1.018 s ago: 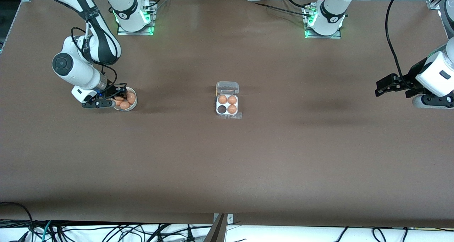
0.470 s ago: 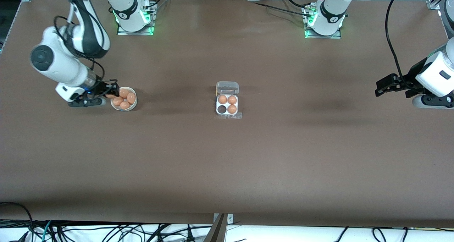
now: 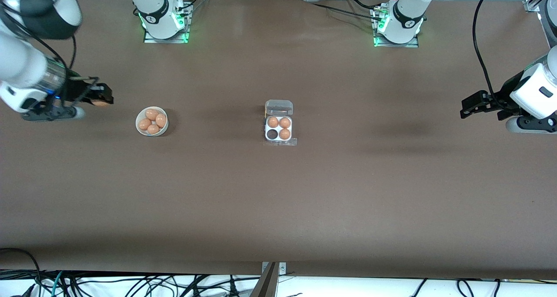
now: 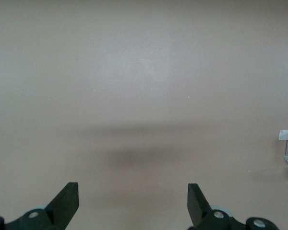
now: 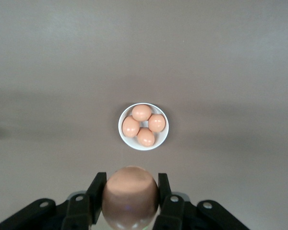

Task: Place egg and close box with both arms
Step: 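Carry the egg with the right gripper to the clear carton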

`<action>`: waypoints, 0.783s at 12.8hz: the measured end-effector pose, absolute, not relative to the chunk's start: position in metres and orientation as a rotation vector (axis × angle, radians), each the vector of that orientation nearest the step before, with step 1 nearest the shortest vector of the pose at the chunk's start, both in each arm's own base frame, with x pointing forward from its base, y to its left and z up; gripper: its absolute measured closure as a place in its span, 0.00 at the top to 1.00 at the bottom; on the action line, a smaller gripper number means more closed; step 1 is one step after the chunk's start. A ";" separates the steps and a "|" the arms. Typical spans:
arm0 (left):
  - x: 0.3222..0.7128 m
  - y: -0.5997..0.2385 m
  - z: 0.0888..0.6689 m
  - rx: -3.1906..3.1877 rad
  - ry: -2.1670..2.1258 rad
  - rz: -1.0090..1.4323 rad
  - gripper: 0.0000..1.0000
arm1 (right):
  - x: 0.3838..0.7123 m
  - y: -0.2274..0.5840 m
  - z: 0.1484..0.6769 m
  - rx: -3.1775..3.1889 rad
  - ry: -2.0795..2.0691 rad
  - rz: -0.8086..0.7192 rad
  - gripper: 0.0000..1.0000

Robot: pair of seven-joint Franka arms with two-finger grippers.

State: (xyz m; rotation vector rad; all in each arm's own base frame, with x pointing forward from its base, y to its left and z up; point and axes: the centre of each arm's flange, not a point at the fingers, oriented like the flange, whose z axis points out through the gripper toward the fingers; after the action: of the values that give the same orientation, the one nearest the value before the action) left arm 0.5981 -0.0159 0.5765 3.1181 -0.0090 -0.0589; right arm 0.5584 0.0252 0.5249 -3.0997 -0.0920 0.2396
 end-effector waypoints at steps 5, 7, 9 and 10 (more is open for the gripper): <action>0.599 -0.015 0.584 3.118 -0.008 -0.034 1.00 | 0.585 0.084 0.537 -3.099 0.058 0.287 0.48; 0.601 -0.015 0.581 3.118 -0.007 -0.042 1.00 | 0.588 0.149 0.517 -3.111 0.109 0.327 0.48; 0.602 -0.015 0.578 3.119 -0.007 -0.048 1.00 | 0.588 0.213 0.501 -3.097 0.161 0.342 0.48; 0.602 -0.015 0.578 3.119 -0.007 -0.049 1.00 | 0.589 0.239 0.495 -3.091 0.189 0.328 0.48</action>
State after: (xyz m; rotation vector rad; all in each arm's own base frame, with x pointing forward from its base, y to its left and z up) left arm 0.6024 -0.0152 0.5777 3.1187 -0.0069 -0.0493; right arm 0.5890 0.2388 0.4949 -3.0913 0.1894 0.3282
